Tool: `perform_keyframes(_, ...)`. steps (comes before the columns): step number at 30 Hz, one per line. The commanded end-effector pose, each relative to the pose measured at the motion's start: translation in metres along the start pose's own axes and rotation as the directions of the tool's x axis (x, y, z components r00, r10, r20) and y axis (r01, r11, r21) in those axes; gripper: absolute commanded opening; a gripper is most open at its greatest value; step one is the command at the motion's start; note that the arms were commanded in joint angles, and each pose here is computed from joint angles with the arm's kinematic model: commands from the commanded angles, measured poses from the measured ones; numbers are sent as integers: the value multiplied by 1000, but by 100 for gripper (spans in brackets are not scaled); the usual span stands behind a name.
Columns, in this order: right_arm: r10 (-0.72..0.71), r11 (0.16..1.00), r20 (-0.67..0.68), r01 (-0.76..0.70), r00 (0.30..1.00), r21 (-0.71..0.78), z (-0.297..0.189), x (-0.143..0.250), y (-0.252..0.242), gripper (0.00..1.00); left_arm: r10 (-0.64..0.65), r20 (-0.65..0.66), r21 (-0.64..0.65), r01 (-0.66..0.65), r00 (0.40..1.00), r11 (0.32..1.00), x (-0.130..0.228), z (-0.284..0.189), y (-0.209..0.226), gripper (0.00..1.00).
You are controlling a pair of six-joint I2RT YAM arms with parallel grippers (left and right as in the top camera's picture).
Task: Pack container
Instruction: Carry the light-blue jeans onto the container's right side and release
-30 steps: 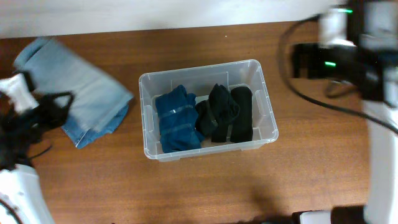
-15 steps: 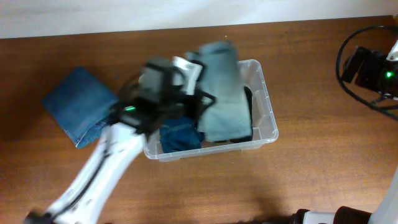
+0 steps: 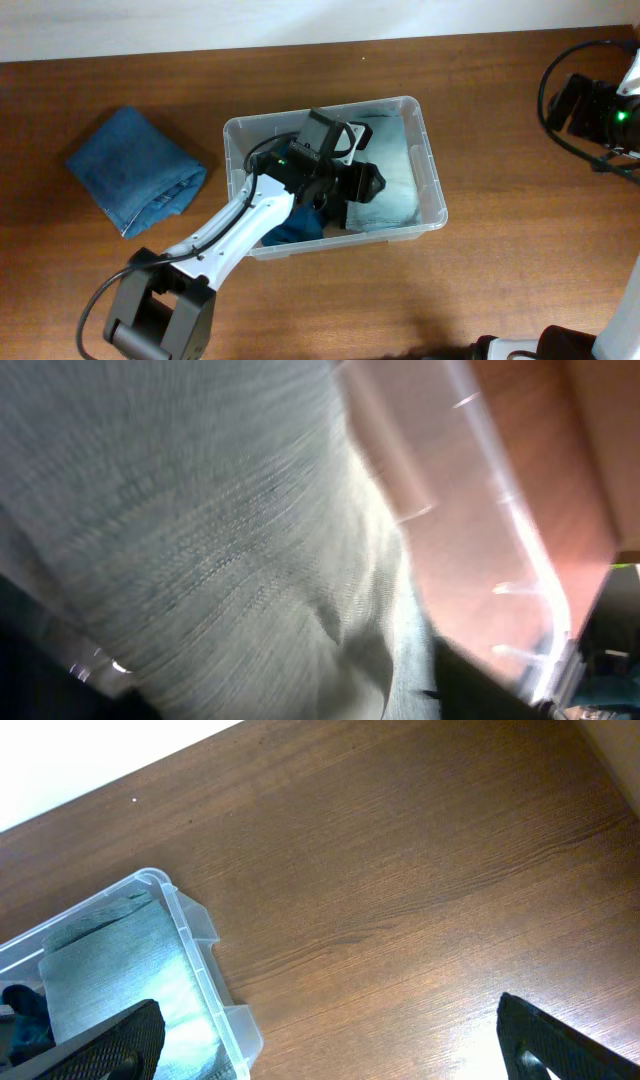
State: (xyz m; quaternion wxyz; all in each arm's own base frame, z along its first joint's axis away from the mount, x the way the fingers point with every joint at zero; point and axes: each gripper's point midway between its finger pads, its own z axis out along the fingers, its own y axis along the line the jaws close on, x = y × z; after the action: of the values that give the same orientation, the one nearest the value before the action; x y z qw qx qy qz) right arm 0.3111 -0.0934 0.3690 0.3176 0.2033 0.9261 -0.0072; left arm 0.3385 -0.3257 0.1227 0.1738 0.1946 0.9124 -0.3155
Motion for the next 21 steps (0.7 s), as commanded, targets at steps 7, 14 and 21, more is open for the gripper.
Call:
perform_keyframes(7, 11, 1000, -7, -11, 1000, -6, 2, 0, 0, 98, -72, 254, -443, 183, 964, 878, -56, -147, 124, 99)
perform_keyframes(14, 11, 1000, -16, -11, 1000, -5, 5, 0, 0, 98, -125, 523, -564, 452, 843, 691, -47, -298, 204, 99)
perform_keyframes(21, 9, 1000, -39, -9, 999, -4, 13, 1, 0, 98, -433, 562, -532, 709, 705, 463, 36, -335, 324, 99)
